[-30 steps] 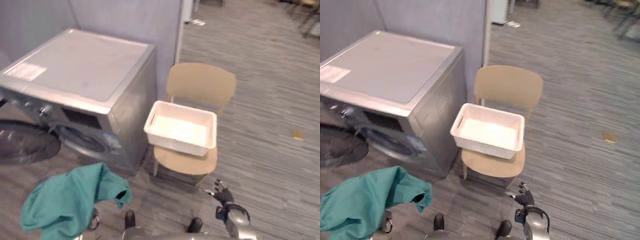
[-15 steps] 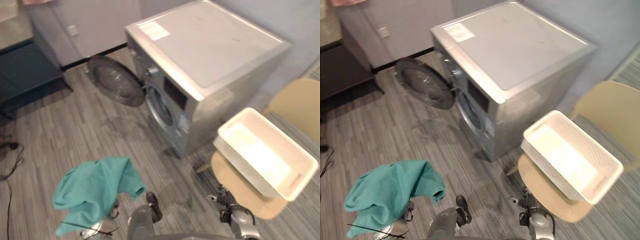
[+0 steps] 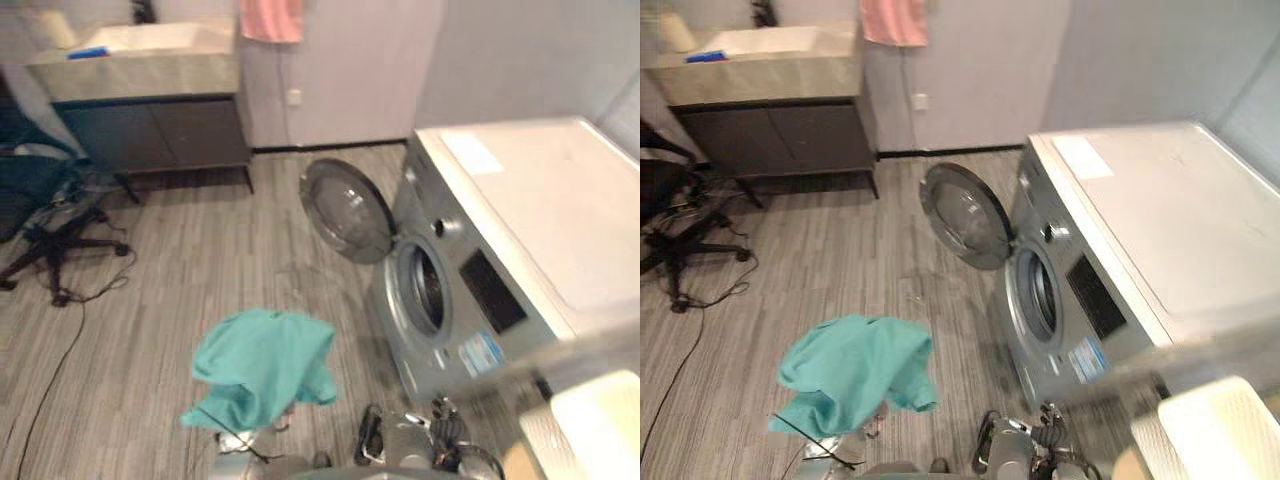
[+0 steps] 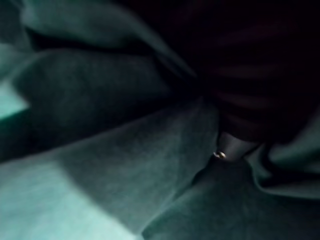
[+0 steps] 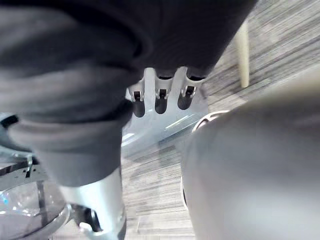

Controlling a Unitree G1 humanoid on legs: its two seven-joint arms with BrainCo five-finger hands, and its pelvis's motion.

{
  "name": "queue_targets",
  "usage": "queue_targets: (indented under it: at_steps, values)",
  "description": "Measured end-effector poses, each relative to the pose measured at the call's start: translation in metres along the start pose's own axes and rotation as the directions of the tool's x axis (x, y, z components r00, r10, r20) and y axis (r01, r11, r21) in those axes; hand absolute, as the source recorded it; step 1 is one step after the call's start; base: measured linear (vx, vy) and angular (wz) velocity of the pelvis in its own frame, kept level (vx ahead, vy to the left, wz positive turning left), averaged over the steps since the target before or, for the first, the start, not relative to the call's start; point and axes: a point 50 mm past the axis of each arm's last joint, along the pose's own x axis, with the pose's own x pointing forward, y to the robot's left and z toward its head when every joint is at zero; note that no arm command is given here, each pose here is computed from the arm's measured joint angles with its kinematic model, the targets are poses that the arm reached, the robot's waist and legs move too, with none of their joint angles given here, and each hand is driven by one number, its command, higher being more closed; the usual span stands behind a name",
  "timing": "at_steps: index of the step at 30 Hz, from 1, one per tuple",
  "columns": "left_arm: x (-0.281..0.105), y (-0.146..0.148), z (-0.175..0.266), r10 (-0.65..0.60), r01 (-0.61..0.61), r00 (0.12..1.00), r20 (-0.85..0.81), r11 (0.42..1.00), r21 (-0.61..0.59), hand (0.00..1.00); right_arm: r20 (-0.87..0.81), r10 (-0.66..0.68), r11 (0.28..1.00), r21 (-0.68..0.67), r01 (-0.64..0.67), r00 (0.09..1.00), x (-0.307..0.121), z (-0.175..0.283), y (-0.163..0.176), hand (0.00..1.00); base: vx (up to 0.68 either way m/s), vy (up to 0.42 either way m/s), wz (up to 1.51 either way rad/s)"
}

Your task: Pick up the laundry basket with both hands and put the clothes into the washing machine.

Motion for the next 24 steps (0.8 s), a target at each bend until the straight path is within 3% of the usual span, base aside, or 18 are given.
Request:
queue_targets:
  at_steps: [10,14,17,24]
  values:
    - [0.002,-0.002,0.001,-0.025,0.026,1.000,-0.008,0.999,0.026,1.00,-0.097,-0.033,0.999,0.034,0.036,0.995,0.001,-0.019,-0.001,0.00,0.42,-0.042,0.18]
    - [0.002,0.001,-0.001,-0.010,0.010,1.000,-0.013,1.000,0.021,1.00,-0.108,-0.035,0.999,0.017,0.037,0.994,0.009,-0.015,-0.004,0.00,0.19,0.227,-0.44]
    - [0.000,0.023,-0.005,0.044,-0.040,0.998,-0.050,0.996,0.077,1.00,-0.171,0.006,0.999,0.034,0.000,0.985,0.008,-0.028,0.011,0.00,0.12,0.247,-0.25]
    - [-0.006,0.028,-0.010,0.043,-0.036,0.996,-0.076,0.994,0.099,1.00,-0.190,0.013,0.999,0.032,-0.007,0.982,0.006,-0.033,0.010,0.00,-0.01,0.055,-0.24]
